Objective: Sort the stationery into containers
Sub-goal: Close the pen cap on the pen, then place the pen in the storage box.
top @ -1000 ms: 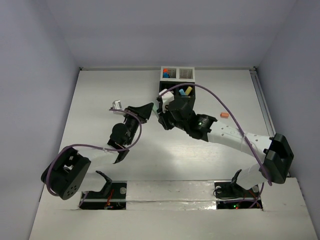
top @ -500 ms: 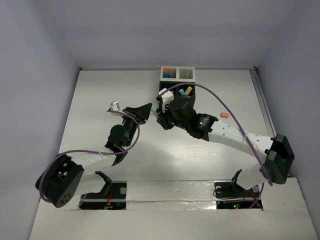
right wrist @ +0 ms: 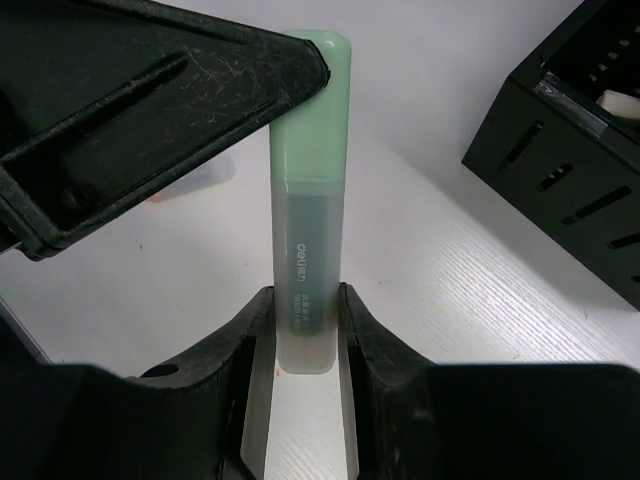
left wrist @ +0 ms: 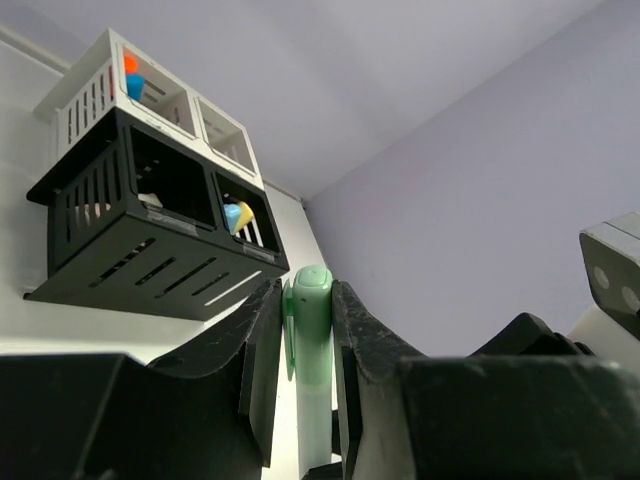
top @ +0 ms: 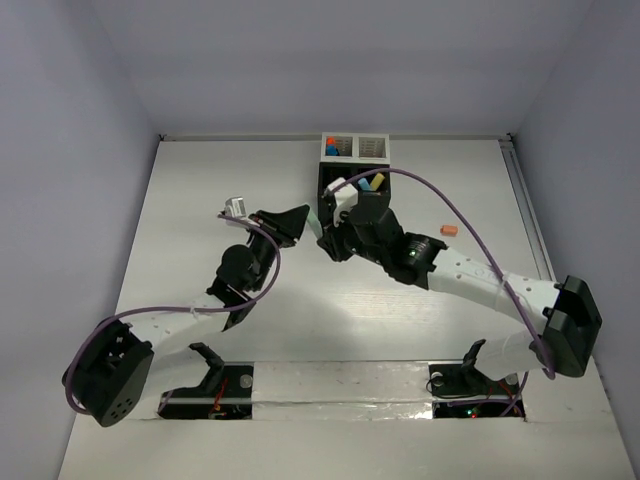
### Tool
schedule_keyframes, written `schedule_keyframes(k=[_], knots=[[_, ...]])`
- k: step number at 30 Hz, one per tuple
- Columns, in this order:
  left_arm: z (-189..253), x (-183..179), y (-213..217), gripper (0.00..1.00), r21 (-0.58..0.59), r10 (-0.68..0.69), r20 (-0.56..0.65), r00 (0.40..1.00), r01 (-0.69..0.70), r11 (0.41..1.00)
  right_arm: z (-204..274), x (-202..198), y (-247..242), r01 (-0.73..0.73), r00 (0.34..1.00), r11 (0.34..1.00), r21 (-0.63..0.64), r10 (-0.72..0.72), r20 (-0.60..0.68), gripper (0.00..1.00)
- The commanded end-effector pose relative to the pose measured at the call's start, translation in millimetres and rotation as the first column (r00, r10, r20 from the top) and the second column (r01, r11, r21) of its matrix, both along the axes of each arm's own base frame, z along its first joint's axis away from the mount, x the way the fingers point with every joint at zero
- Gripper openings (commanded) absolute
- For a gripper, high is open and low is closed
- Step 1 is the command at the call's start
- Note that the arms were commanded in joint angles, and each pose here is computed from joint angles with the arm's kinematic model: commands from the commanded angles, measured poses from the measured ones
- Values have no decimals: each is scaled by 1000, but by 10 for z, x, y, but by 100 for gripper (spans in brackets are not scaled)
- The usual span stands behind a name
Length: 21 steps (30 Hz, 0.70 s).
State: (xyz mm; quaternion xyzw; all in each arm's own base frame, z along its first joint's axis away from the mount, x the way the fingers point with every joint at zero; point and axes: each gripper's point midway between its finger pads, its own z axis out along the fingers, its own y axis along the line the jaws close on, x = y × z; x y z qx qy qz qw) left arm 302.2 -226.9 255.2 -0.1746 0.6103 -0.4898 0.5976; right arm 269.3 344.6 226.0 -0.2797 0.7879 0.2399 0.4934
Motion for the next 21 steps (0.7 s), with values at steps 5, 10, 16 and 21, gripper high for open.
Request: schedule_keyframes(k=[5,10,16,21], knots=[[-206,-200,-463,0,168,-188,-76,979,198,966,1256,125,-188,100,963,910,403,-190,190,52],[82,0,-538,0,191,-147,-20,989,148,970,968,-65,-406,129,976,918,375,-184,116,65],[422,256,-736,0,212,-134,65,989,117,970,624,-274,-927,230,961,910,344,-269,70,66],[556,545,-1057,0,282,-160,154,975,112,953,296,-347,-1344,367,919,871,327,-395,18,28]])
